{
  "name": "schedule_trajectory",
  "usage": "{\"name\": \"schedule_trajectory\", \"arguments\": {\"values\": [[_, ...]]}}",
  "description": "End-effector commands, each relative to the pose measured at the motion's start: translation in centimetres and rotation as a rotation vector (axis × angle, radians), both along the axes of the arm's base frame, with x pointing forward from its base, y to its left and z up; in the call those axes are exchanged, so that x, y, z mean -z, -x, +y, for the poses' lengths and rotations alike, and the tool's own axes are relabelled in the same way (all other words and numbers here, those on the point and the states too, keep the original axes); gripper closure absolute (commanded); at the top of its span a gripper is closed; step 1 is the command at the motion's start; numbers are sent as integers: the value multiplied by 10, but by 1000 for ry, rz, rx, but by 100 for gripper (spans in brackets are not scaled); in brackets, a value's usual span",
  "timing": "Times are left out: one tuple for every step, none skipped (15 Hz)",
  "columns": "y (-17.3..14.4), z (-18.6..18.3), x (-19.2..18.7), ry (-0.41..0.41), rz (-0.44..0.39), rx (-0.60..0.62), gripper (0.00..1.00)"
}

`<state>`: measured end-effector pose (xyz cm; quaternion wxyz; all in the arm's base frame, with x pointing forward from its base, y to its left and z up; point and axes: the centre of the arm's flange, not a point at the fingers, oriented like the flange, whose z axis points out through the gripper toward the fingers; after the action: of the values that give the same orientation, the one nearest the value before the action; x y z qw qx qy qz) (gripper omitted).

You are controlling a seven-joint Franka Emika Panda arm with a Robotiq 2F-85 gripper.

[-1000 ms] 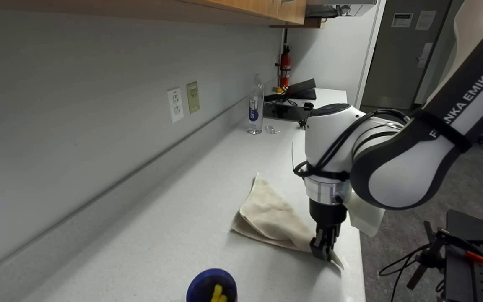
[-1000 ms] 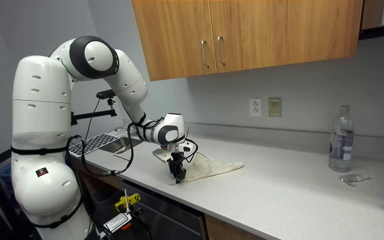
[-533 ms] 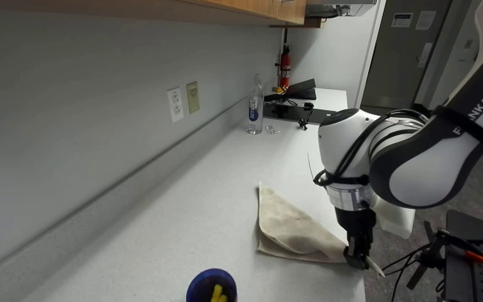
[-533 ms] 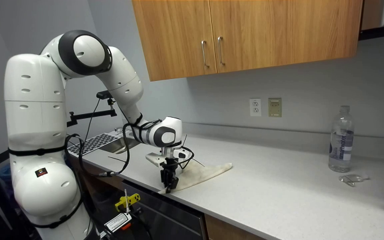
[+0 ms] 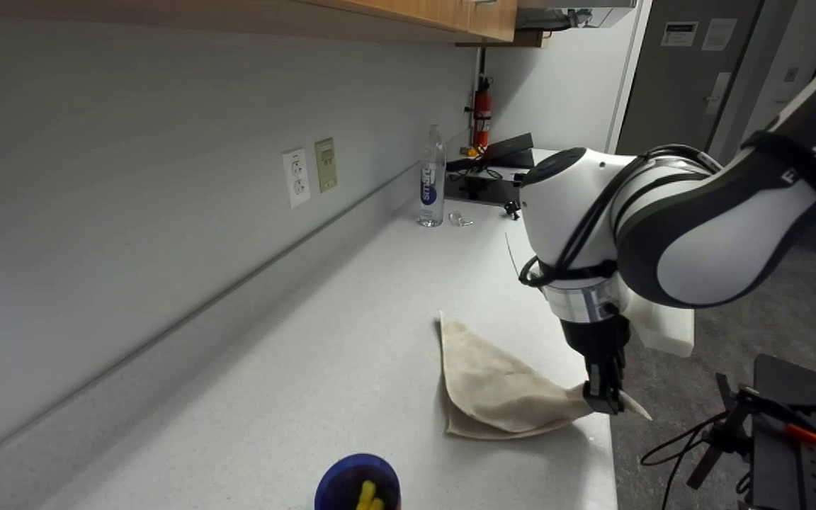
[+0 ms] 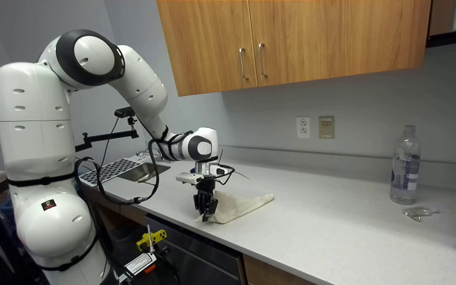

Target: Bring the bottom right corner of the towel over to the upper left corner, bring the bottom left corner to the top right corner

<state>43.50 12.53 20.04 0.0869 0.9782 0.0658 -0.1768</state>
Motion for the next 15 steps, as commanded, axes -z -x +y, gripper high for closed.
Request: {"name": "schedule_trajectory", "arguments": {"values": [[-35,3,-30,49,-70,-50,97],[-44,7,-35,52,-100,-60,97],[-56,9,-39,55,-140,-58,97],[-66,11,-42,62,-171,-57,97],[-76,12,-46,66,-210,-51,97],[-85,13,-49,75,-249,-45,97],[-94,14,-51,86,-286,-39,97],[-103,14,-51,93,-324,-30,97],[-111,14,-50,97,-357,-21,97],[-118,13,-47,105,-388,-8,97],[-125,11,-43,111,-414,5,97],[-132,9,-39,117,-436,21,97],[-138,6,-35,123,-455,39,97],[-144,3,-32,127,-469,56,97],[-149,0,-28,131,-482,77,97]]}}
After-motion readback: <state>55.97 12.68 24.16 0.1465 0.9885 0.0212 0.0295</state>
